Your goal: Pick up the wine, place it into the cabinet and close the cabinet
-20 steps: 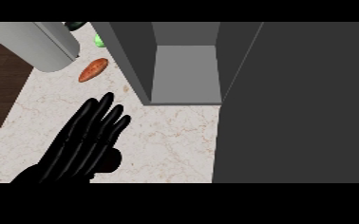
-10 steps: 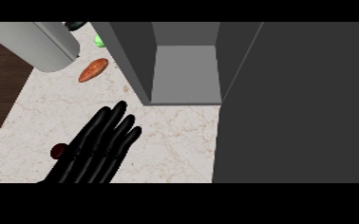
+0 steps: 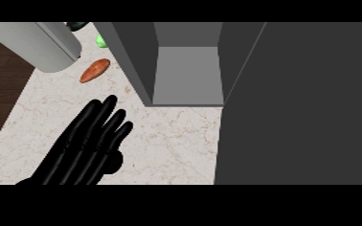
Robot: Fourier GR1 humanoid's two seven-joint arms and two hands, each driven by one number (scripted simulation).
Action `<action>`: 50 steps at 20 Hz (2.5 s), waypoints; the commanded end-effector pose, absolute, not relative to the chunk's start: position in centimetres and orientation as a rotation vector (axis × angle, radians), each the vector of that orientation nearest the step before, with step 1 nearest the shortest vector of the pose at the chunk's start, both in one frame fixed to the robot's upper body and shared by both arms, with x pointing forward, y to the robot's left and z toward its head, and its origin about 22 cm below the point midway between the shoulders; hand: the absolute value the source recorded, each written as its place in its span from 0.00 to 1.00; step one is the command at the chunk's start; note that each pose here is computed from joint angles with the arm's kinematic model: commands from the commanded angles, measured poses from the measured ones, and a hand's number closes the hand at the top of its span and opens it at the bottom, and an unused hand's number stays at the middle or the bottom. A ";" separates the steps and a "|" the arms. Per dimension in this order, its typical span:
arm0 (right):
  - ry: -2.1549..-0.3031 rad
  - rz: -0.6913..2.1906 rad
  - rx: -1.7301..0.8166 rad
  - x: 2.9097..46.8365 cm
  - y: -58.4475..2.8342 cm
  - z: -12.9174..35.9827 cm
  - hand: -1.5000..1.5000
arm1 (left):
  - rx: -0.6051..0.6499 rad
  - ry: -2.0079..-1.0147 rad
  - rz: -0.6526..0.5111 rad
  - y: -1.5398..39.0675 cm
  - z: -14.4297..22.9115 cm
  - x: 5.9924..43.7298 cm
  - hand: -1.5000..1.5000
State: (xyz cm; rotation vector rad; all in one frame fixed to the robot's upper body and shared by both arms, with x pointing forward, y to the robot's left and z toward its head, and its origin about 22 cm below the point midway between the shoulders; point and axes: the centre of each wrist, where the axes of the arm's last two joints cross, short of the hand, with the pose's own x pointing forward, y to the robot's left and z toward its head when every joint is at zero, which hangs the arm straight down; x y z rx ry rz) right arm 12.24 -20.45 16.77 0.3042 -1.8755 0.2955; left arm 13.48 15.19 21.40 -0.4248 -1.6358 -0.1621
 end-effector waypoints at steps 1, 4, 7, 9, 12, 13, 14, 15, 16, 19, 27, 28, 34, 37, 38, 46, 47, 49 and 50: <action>-1.942 0.300 0.338 7.9 -21.4 20.5 0.00 | -0.414 -1.769 -0.098 17.0 23.3 10.8 0.00; -1.933 0.302 0.355 8.3 -21.2 20.4 0.00 | -0.388 -1.740 -0.100 17.7 23.2 10.2 0.00; -1.933 0.284 0.352 8.2 -21.2 20.3 0.00 | -0.332 -1.738 -0.084 18.5 23.5 11.6 0.00; -1.940 0.295 0.329 8.5 -21.0 20.5 0.00 | -0.337 -1.738 -0.105 18.8 23.9 10.3 0.00; -1.955 0.298 0.340 8.8 -21.6 20.7 0.00 | -0.280 -1.750 -0.082 19.6 23.6 11.4 0.00; -1.939 0.295 0.347 8.4 -21.1 20.5 0.00 | -0.273 -1.769 -0.069 19.5 24.6 11.6 0.00; -1.938 0.300 0.347 9.0 -21.2 19.9 0.00 | -0.255 -1.772 -0.072 20.4 24.0 11.5 0.00; -1.940 0.289 0.338 8.7 -21.1 20.5 0.00 | -0.234 -1.779 -0.073 20.5 24.2 10.4 0.00; -1.940 0.305 0.327 8.7 -20.9 20.2 0.00 | -0.212 -1.780 -0.068 20.8 24.6 11.4 0.00; -1.927 0.289 0.345 8.1 -20.8 20.8 0.00 | -0.177 -1.776 -0.065 21.7 24.2 12.9 0.00; -1.938 0.321 0.350 8.2 -21.4 20.5 0.00 | -0.128 -1.734 -0.026 24.3 21.8 14.0 0.00; -1.943 0.296 0.370 8.2 -21.1 20.6 0.00 | -0.134 -1.728 -0.023 24.4 22.4 14.2 0.00; -1.956 0.304 0.351 8.0 -20.9 20.9 0.00 | -0.126 -1.681 -0.017 26.4 19.9 15.3 0.00; -1.943 0.265 0.361 7.9 -20.3 20.9 0.00 | -0.122 -1.665 0.007 27.7 18.4 15.0 0.00; -1.930 0.265 0.362 7.1 -20.7 21.6 0.00 | -0.103 -1.668 -0.011 28.2 18.5 15.7 0.00; -1.954 0.295 0.357 8.2 -20.6 21.2 0.00 | -0.127 -1.598 -0.065 30.4 13.1 15.3 0.00; -1.928 0.297 0.362 7.9 -20.2 21.2 0.00 | -0.132 -1.592 -0.044 31.8 11.8 15.8 0.00; -1.947 0.309 0.362 7.9 -20.7 21.2 0.00 | -0.140 -1.586 -0.059 31.3 11.4 15.3 0.00; -1.940 0.302 0.369 7.2 -20.6 21.6 0.00 | -0.132 -1.591 -0.033 32.6 10.6 16.3 0.00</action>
